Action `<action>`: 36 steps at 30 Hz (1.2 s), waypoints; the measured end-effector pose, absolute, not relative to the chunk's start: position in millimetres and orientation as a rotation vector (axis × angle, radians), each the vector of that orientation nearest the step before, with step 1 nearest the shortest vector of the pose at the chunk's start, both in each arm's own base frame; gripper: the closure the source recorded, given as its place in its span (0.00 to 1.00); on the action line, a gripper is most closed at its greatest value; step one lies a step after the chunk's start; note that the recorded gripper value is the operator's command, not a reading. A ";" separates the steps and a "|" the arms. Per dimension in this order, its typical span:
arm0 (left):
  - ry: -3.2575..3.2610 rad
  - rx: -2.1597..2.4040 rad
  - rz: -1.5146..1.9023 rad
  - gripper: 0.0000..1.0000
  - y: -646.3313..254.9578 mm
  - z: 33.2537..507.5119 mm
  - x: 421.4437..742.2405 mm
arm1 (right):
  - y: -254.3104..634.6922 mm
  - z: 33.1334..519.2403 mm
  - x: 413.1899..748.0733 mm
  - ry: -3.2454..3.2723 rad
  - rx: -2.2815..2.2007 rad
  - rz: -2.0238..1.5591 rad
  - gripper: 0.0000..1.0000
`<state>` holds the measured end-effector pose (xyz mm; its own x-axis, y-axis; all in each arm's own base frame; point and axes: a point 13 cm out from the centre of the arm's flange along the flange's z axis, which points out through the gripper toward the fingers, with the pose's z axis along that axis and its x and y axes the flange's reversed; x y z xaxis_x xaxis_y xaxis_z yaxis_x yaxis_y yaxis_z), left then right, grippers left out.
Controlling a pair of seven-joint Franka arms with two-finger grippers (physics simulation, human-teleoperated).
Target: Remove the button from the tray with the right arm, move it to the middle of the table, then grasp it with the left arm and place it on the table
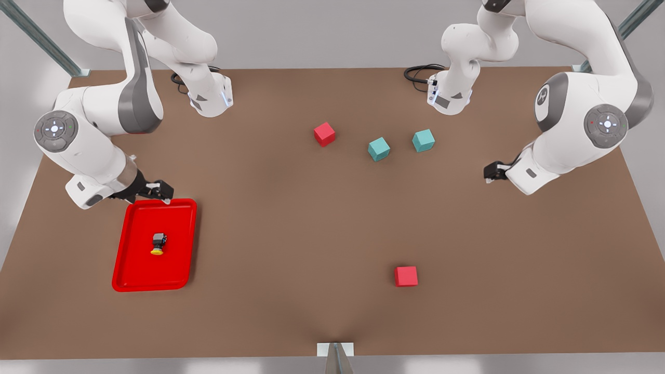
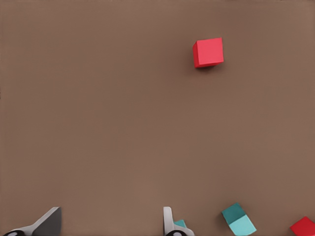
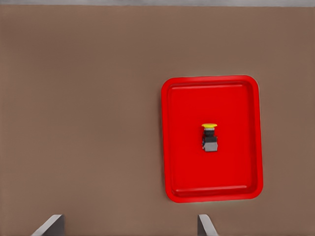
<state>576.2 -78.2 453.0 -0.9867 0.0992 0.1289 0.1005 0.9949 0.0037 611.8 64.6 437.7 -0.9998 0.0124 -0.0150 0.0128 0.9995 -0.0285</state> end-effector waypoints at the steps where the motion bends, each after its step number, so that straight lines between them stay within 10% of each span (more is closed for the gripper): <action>1: -3.010 -0.156 -0.017 0.00 -80.4 450.2 578.4 | 63.8 437.3 612.9 3.124 0.026 -0.046 0.00; 20: -3.013 -0.165 -0.034 0.00 -90.3 414.9 601.5 | -102.6 91.8 598.5 3.320 0.073 -0.116 0.00; 36: -3.017 -0.164 -0.035 0.00 -90.8 412.6 603.7 | -112.4 35.0 617.7 3.096 -0.084 -0.027 0.00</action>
